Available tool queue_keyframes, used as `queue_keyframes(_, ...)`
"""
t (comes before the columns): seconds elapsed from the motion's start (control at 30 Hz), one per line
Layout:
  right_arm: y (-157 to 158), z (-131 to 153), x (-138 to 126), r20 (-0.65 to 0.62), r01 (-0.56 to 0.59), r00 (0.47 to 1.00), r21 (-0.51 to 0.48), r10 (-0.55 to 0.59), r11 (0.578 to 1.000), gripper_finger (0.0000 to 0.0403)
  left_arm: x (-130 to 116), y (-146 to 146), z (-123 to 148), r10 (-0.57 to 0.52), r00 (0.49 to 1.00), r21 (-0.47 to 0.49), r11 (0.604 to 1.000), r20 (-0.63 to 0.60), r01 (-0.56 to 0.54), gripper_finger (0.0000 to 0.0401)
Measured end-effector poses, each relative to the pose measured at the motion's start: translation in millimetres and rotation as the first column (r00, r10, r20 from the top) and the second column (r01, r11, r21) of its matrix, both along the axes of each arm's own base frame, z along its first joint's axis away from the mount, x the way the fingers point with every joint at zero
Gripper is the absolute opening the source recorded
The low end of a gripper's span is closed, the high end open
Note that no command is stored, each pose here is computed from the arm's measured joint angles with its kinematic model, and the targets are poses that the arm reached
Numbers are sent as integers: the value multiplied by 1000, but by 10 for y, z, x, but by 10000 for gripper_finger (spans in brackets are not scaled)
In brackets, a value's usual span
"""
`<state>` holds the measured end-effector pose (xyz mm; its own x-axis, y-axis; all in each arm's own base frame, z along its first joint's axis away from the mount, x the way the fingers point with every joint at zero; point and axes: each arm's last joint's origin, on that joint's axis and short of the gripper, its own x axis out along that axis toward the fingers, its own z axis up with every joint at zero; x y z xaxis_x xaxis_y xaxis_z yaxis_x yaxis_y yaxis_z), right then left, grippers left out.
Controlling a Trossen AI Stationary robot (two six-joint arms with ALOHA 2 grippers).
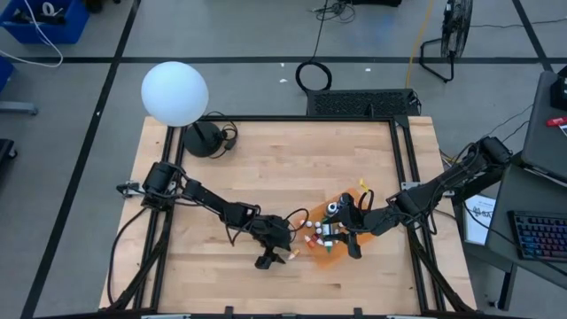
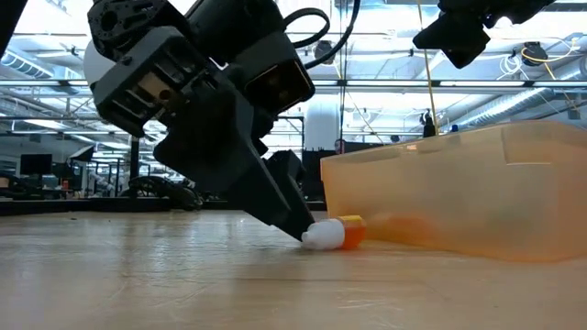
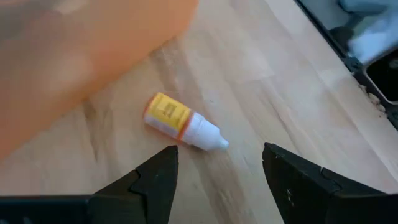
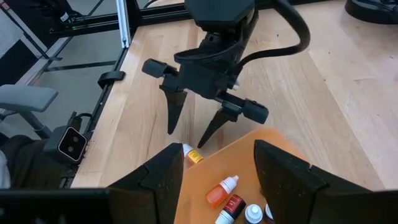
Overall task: Pick & Place food coloring
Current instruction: Put the small yellow food coloring bottle into the orange bin
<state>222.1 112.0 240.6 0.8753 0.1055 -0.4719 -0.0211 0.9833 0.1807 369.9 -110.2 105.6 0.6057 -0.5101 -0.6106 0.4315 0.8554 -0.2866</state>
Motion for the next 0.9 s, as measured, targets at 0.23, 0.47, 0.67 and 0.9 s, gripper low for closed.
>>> queue_keyframes(0.23, 0, 1, -1, 1, 1, 1000, 0, -1, 1000, 186, -24, -108, 2, 118, 993, -1, 993, -31, -118, 234)
queue_keyframes(0.47, -1, 2, 0, 2, 3, 1000, 1, -3, 1000, 187, -34, -171, 7, 361, 929, -41, 930, -87, -365, 234)
queue_keyframes(0.67, 0, 5, 1, 5, 5, 1000, 3, -5, 1000, 187, -46, -194, 5, 458, 885, -33, 887, -86, -462, 234)
queue_keyframes(0.9, -1, 5, 2, 5, 6, 1000, 3, -6, 1000, 187, -96, -262, -20, 485, 869, -2, 873, -103, -487, 234)
